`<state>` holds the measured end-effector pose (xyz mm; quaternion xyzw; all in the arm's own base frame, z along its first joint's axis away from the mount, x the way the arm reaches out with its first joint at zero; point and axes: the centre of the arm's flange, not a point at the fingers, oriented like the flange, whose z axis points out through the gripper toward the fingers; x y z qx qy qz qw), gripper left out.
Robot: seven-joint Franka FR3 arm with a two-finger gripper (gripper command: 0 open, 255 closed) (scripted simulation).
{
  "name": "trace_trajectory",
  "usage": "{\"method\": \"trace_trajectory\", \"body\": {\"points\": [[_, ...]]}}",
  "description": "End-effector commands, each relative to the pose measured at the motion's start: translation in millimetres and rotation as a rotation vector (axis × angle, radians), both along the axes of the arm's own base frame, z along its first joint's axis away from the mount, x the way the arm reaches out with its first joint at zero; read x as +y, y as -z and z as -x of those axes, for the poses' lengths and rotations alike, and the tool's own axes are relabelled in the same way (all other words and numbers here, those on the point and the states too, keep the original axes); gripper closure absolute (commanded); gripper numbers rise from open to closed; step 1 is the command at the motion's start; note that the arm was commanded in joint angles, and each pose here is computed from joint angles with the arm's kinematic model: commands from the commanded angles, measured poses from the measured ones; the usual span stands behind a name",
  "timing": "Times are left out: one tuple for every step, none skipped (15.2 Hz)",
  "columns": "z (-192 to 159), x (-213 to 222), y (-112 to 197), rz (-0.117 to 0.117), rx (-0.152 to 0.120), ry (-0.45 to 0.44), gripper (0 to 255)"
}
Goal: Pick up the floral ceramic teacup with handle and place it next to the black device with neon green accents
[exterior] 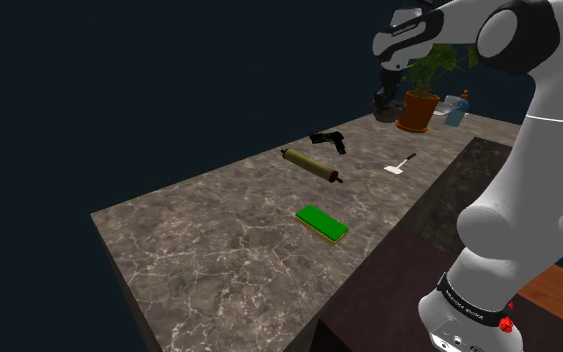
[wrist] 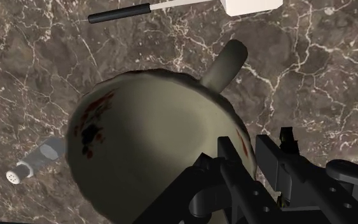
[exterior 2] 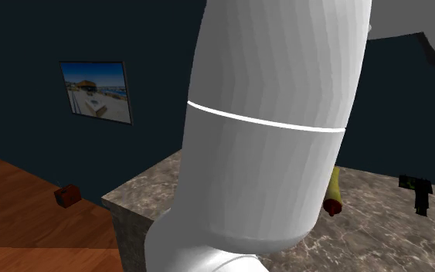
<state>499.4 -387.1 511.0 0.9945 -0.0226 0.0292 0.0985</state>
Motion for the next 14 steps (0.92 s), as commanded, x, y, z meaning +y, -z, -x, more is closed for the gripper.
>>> {"method": "trace_trajectory", "body": {"points": [[0.3, -26.2, -0.8, 0.001, -0.001, -0.002, 255], [0.6, -39.4, -0.8, 0.001, -0.001, -0.002, 255], [0.9, -52.6, -0.8, 0.001, -0.001, -0.002, 255], [1.0, -58.7, -0.8, 0.001, -0.001, -0.002, 255], [1.0, -58.7, 4.5, 0.001, -0.001, -0.002, 255], [1.1, -58.7, 9.8, 0.001, -0.001, -0.002, 255], [1.1, -58.7, 15.1, 0.001, -0.001, -0.002, 255], [1.1, -58.6, 20.3, 0.001, -0.001, -0.002, 255], [1.0, -58.7, 25.6, 0.001, -0.001, -0.002, 255], [1.0, -58.7, 30.9, 0.001, -0.001, -0.002, 255], [1.0, -58.7, 36.2, 0.001, -0.001, -0.002, 255], [1.0, -58.7, 41.4, 0.001, -0.001, -0.002, 255], [1.0, -58.7, 46.7, 0.001, -0.001, -0.002, 255], [1.0, -58.7, 52.0, 0.001, -0.001, -0.002, 255]]}}
